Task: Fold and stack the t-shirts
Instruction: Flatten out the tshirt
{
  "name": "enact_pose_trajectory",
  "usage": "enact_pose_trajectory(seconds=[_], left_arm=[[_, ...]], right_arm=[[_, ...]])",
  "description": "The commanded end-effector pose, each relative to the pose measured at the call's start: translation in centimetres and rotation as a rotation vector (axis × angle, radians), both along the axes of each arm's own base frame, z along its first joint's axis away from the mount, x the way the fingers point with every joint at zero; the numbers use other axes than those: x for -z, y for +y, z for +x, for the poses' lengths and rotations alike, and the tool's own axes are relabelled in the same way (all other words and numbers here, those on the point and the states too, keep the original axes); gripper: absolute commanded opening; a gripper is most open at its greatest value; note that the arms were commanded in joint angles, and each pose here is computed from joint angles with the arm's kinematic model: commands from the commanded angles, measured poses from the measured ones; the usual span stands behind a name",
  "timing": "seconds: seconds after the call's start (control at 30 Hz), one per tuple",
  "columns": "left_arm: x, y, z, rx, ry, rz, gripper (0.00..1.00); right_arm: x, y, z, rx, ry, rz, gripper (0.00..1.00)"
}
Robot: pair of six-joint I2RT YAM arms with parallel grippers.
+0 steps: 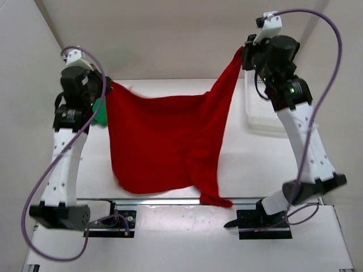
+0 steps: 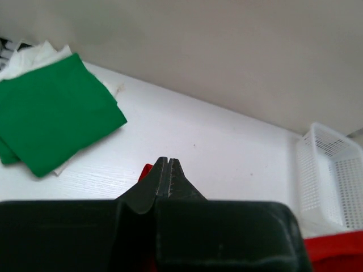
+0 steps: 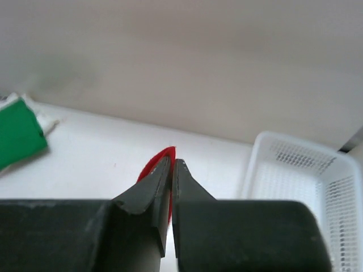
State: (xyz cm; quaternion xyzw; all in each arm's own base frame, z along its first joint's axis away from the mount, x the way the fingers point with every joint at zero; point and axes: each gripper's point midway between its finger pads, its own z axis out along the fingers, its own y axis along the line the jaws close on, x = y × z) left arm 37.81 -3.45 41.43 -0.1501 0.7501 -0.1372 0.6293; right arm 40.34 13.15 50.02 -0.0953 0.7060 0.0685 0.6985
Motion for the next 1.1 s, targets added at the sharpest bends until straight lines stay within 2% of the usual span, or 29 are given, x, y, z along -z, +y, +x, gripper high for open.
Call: enact_pose_trajectory(seconds=[0.0,0.03,0.07,0.1,0.13,0.2,0.23,0.27,0.3,0.4,0.47,0.53,0.6,0.63,0.7,0.73,0.77,0.8,0.83,0.87,0.9,0.93,0.97,1.0,1.03,1.07], left_arm=[[0.4,-0.5,4.1,-0.001,-0.001,0.008,0.0],[2.6,-0.6,6.4,-0.006,0.061,0.026,0.0],[0.5,-0.8,7.4,-0.001,0.027,0.011,0.0],[0.2,-0.9,9.8,0.002,0.039,0.002,0.0],[3.1,-1.1,12.2,0.014,0.125,-0.02,0.0],[-0.9,-1.7,15.2,0.055,0.061,-0.069,0.0],[-4.3,-1.7,15.1,0.057,-0.018,-0.083,0.0],[-6.0,-1.2,15.1,0.055,-0.076,-0.097,0.0],[-6.1,-1.0,14.9,0.057,-0.085,-0.126,0.0],[-10.6,0.9,12.4,0.043,-0.195,-0.137,0.0],[-13.4,2.4,10.1,0.0,-0.271,-0.117,0.0],[-13.8,3.0,9.2,-0.015,-0.29,-0.113,0.0],[-14.6,3.8,7.8,-0.069,-0.308,-0.088,0.0],[-13.3,3.5,8.2,-0.061,-0.282,-0.071,0.0],[-12.3,3.3,6.9,-0.08,-0.271,-0.055,0.0],[-8.7,3.3,7.5,-0.088,-0.204,-0.026,0.0],[-5.9,2.8,6.9,-0.102,-0.168,0.001,0.0],[-6.8,3.2,5.1,-0.13,-0.223,0.006,0.0],[-1.6,2.9,5.4,-0.129,-0.134,0.021,0.0],[-2.0,3.1,3.9,-0.133,-0.181,0.016,0.0],[4.9,3.3,3.1,-0.148,-0.078,0.027,0.0],[5.3,4.0,2.0,-0.169,-0.094,0.019,0.0],[9.8,4.0,1.4,-0.17,-0.01,0.007,0.0],[13.1,4.1,0.4,-0.171,0.029,-0.005,0.0],[13.7,4.2,-0.5,-0.171,0.023,-0.019,0.01],[17.0,3.9,-1.6,-0.161,0.075,-0.035,0.01]], right_arm=[[3.5,2.2,5.1,-0.213,0.128,0.118,0.0],[0.9,1.0,5.8,-0.192,0.072,0.124,0.0],[3.8,0.9,8.8,-0.19,0.148,0.121,0.0],[2.5,0.5,10.1,-0.197,0.12,0.147,0.0],[0.2,-0.2,10.3,-0.216,0.046,0.181,0.0],[-3.2,-0.9,10.5,-0.235,-0.058,0.213,0.0],[-4.6,-1.2,10.5,-0.246,-0.111,0.218,0.0],[-6.7,-1.7,9.4,-0.251,-0.165,0.231,0.0],[-8.9,-1.9,8.3,-0.271,-0.238,0.227,0.0],[-15.2,-3.1,3.5,-0.367,-0.404,0.269,0.0],[-16.8,-4.6,1.2,-0.427,-0.456,0.232,0.0],[-17.1,-5.2,-0.5,-0.447,-0.463,0.204,0.0],[-15.3,-5.2,-0.2,-0.479,-0.423,0.158,0.0],[-14.4,-5.1,-0.5,-0.484,-0.384,0.148,0.0],[-8.2,-4.8,1.6,-0.465,-0.226,0.084,0.0],[-7.2,-4.3,1.0,-0.458,-0.204,0.062,0.0],[-3.3,-4.3,1.6,-0.402,-0.12,0.026,0.0],[2.0,-3.7,2.6,-0.382,-0.022,-0.02,0.0],[3.0,-4.9,1.9,-0.301,-0.019,-0.061,0.01],[8.4,-4.1,2.0,-0.287,0.081,-0.044,0.0],[12.6,-4.0,0.6,-0.276,0.151,-0.034,0.0],[16.0,-4.1,-0.8,-0.268,0.199,-0.011,0.0],[16.2,-4.3,-2.5,-0.261,0.186,0.003,0.01],[19.5,-4.4,-3.8,-0.252,0.248,0.023,0.0],[22.5,-4.1,-4.9,-0.25,0.324,0.027,0.0],[24.1,-3.7,-6.4,-0.251,0.36,0.029,0.0]])
